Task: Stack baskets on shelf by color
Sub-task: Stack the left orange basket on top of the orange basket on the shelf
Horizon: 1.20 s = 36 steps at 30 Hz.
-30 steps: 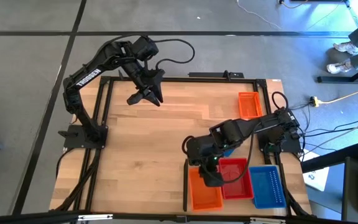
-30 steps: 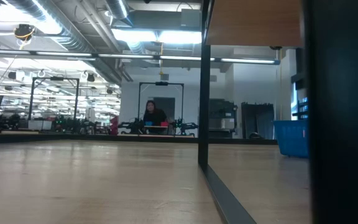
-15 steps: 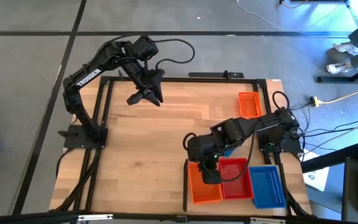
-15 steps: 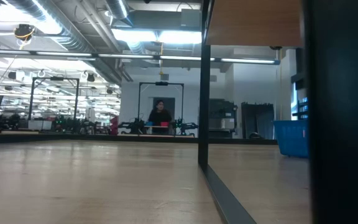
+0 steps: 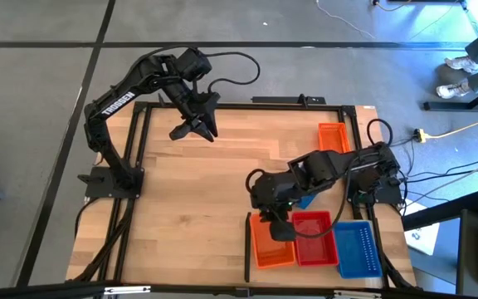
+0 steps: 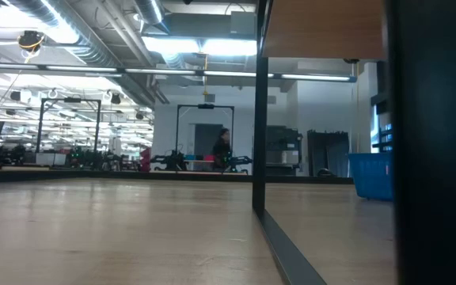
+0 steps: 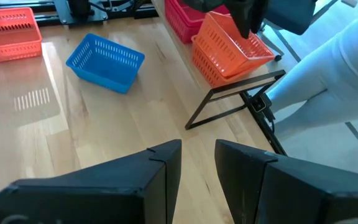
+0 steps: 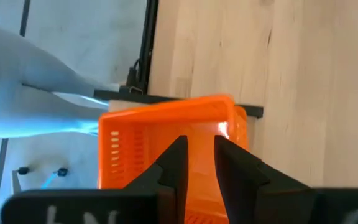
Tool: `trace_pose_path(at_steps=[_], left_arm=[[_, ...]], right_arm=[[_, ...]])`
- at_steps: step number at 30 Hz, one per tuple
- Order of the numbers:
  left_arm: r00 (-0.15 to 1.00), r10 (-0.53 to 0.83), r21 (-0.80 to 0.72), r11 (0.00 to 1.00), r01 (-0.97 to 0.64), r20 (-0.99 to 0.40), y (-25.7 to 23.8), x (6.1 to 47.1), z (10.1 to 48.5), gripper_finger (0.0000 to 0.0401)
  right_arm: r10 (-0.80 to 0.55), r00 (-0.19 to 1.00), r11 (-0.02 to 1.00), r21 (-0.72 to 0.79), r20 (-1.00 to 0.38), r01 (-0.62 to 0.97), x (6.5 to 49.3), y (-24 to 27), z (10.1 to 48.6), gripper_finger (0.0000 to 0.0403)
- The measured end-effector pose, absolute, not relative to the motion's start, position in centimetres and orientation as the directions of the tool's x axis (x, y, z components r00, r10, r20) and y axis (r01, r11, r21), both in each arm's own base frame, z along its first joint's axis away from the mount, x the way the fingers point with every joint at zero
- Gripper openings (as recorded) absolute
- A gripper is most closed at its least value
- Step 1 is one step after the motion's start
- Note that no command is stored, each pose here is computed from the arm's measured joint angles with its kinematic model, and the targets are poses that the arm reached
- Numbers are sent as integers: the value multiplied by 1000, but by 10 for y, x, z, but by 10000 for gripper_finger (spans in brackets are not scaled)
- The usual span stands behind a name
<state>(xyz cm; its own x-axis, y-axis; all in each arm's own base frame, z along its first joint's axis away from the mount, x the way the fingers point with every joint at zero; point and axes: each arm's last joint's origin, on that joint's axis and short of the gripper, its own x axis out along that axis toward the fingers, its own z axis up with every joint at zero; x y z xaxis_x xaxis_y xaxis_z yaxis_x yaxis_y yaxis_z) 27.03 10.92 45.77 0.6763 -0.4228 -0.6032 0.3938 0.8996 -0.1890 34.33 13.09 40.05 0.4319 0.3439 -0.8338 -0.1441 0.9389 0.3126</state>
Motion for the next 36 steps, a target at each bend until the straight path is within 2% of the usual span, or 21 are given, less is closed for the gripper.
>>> trace_pose_path(at_steps=[11,17,25,36], left_arm=[[676,-423,-189,899,394,-603,109,270,458,89],[676,-423,-189,899,394,-603,109,270,458,89],[676,-423,-189,899,394,-603,109,270,458,89],[676,-423,-190,899,394,-603,109,270,458,89]], right_arm=[[294,370,956,272,-881,-112,345,128,382,76],[337,395,942,311,-855,-128,344,128,393,76],[238,405,971,224,-883,-82,341,124,393,76],[216,362,976,209,-907,-60,345,121,377,76]])
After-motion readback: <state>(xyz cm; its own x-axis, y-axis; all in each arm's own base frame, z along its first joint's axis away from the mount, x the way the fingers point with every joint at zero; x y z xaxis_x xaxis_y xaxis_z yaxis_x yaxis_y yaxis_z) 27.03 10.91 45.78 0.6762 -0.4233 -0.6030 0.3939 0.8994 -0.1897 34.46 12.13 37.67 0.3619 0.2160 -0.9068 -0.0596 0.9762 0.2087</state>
